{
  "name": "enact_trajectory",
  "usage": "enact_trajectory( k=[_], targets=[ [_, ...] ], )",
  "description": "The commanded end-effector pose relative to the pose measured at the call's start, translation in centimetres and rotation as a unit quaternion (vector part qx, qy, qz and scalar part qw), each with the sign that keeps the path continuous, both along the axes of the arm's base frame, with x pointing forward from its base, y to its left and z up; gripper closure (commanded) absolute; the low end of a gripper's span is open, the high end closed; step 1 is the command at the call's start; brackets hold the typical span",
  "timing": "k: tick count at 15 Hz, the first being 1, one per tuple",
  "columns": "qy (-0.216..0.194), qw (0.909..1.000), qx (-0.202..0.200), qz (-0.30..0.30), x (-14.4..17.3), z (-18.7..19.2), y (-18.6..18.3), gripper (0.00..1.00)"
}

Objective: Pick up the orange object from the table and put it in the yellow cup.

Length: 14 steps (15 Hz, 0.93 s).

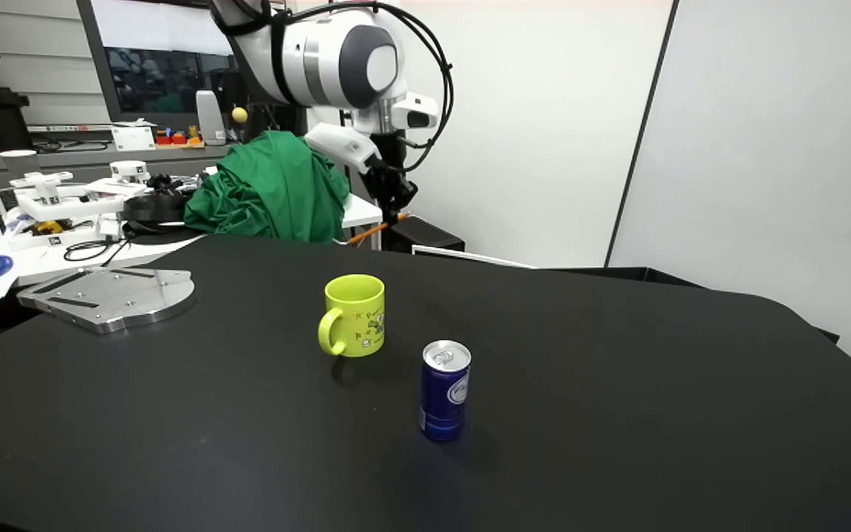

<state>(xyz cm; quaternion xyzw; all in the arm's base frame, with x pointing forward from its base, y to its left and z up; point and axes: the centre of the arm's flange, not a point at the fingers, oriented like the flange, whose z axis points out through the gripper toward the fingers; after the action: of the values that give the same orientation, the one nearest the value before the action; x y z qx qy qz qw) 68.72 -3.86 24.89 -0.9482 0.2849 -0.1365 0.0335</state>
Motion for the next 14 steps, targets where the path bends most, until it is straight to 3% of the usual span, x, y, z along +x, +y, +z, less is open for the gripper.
enact_trajectory(
  k=[1,8,14],
  targets=[
    [0.068,0.9974,0.007,-0.022,-1.4,1.9,-0.5,0.98],
    [0.232,0.9708,0.052,-0.035,-2.9,1.2,-3.2,0.98],
    [0.279,0.9511,0.121,-0.053,-3.5,0.9,-4.0,0.98]
  ],
)
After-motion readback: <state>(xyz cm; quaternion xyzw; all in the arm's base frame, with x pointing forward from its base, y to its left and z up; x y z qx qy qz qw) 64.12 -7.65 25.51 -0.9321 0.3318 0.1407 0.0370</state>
